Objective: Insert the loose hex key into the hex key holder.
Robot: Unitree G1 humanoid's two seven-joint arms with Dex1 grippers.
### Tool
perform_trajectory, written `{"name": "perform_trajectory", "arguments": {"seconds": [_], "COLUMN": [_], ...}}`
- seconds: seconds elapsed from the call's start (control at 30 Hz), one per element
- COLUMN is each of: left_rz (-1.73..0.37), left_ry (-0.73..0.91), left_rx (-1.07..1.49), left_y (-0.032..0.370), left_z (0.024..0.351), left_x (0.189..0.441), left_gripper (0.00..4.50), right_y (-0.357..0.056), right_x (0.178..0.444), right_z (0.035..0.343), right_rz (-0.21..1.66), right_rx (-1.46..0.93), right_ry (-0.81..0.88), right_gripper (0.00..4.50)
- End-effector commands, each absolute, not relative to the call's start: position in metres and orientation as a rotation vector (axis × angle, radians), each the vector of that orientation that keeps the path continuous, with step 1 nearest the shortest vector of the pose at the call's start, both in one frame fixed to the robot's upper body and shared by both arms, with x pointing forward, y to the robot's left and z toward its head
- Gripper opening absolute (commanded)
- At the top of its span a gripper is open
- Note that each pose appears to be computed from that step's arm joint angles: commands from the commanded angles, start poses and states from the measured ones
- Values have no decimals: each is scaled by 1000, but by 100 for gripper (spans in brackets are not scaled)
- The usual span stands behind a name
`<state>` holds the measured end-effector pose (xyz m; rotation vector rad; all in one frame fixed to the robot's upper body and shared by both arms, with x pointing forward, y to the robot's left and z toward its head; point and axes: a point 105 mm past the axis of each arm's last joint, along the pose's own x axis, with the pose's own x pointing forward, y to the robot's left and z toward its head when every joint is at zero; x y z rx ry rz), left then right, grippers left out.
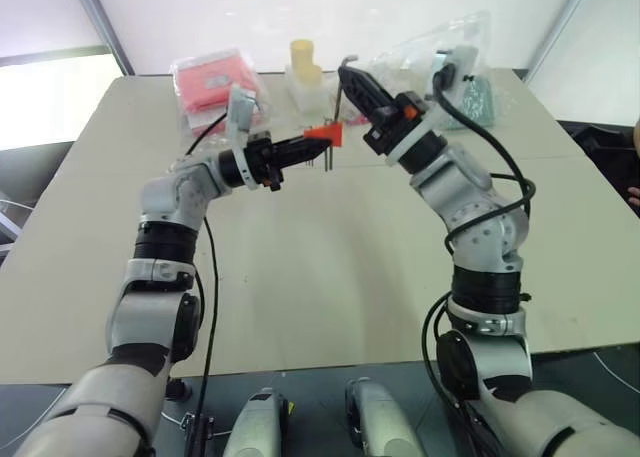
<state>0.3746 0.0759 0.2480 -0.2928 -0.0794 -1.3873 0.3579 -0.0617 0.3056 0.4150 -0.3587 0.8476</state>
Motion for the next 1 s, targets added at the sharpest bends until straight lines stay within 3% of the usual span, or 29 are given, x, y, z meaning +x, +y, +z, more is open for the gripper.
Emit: {"name": "perform_trajectory", "arguments": {"seconds": [0.03,0.37,0.67,1.0], "left_rz": [-1422,-1408,-1379,-1353], "left_ry": [-154,-168,-108,-208], "left_rx": [-244,-233,-101,-93], "left_y": [78,80,83,82], "left_z": [268,271,242,257], "left_x": [366,366,370,377], "left_gripper": [0,0,0,0], "right_y": [-70,-69,-72,-69], "right_x": [360,360,359,350], "right_z": [312,311,321,323], "right_rz": [821,830,827,871], "right_rx": [399,398,408,455], "right_ry": [-391,-386,-415,-393], "right_gripper": [5,5,5,5]}}
